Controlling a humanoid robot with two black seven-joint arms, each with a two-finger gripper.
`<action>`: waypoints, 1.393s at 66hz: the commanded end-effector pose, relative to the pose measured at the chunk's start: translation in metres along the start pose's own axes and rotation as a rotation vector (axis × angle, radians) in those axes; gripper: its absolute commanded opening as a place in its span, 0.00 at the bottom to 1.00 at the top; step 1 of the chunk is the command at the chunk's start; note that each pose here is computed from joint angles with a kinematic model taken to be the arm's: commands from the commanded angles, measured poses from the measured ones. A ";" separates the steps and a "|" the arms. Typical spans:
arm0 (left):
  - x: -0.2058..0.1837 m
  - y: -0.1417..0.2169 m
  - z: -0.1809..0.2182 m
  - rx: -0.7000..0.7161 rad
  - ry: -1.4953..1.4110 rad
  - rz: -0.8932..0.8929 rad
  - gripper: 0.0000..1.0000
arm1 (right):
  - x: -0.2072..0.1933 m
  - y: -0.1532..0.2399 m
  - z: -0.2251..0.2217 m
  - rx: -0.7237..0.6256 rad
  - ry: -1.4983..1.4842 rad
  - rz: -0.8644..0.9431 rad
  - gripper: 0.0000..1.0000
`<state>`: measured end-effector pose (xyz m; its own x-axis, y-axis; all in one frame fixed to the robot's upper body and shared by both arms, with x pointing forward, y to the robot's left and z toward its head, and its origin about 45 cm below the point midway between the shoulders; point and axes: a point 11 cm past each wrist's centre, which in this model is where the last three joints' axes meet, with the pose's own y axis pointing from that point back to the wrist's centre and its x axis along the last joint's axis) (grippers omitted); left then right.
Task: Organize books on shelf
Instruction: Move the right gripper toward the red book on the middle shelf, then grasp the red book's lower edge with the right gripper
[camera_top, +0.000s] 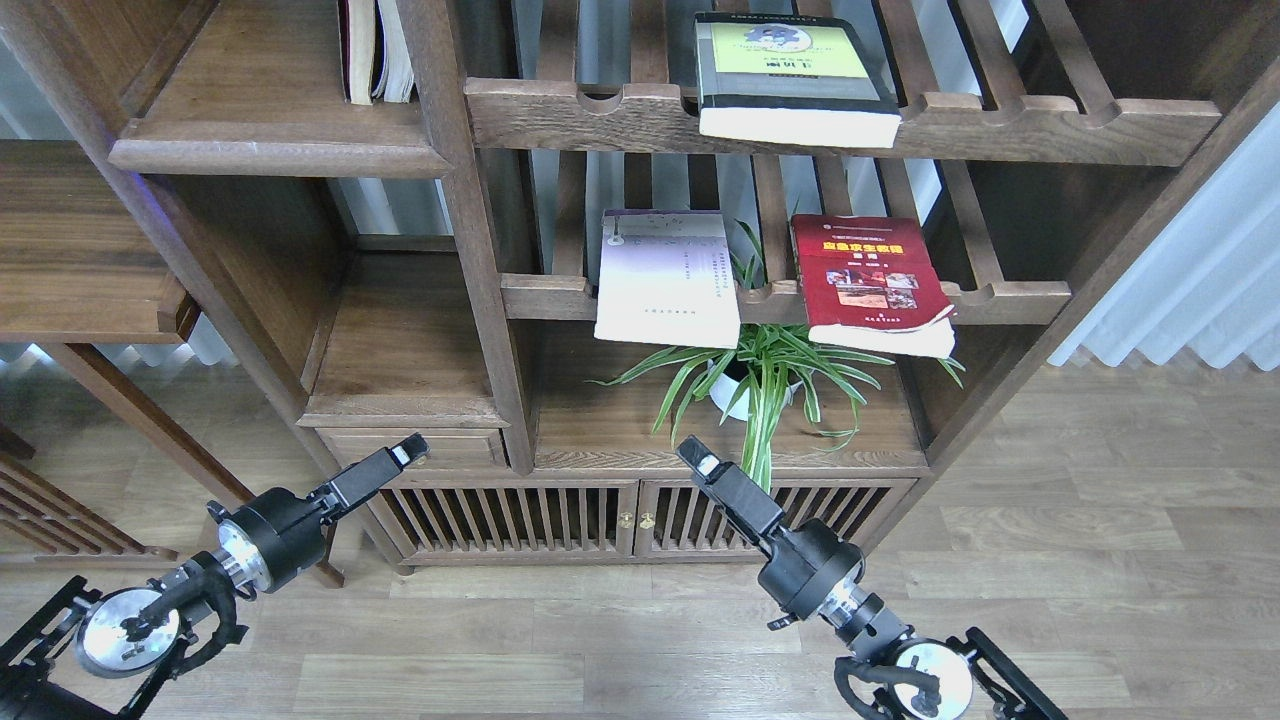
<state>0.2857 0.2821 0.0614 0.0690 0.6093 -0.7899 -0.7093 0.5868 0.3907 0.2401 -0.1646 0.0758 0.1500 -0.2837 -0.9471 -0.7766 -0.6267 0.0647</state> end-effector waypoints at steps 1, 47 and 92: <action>0.002 0.003 -0.003 -0.006 0.023 0.002 1.00 | -0.001 0.000 0.002 0.011 -0.035 -0.005 0.99; 0.014 0.010 -0.016 -0.012 0.079 0.026 1.00 | -0.008 -0.007 0.003 0.002 -0.041 -0.031 0.99; 0.029 0.023 -0.004 -0.091 0.155 0.055 1.00 | -0.006 -0.011 -0.027 0.157 -0.117 -0.039 0.99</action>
<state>0.2701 0.3103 0.0467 -0.0700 0.5458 -0.8350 -0.7707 0.5018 0.3927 0.2560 -0.1708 0.0842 0.1113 -0.1815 -0.9771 -0.8340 -0.5517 0.0075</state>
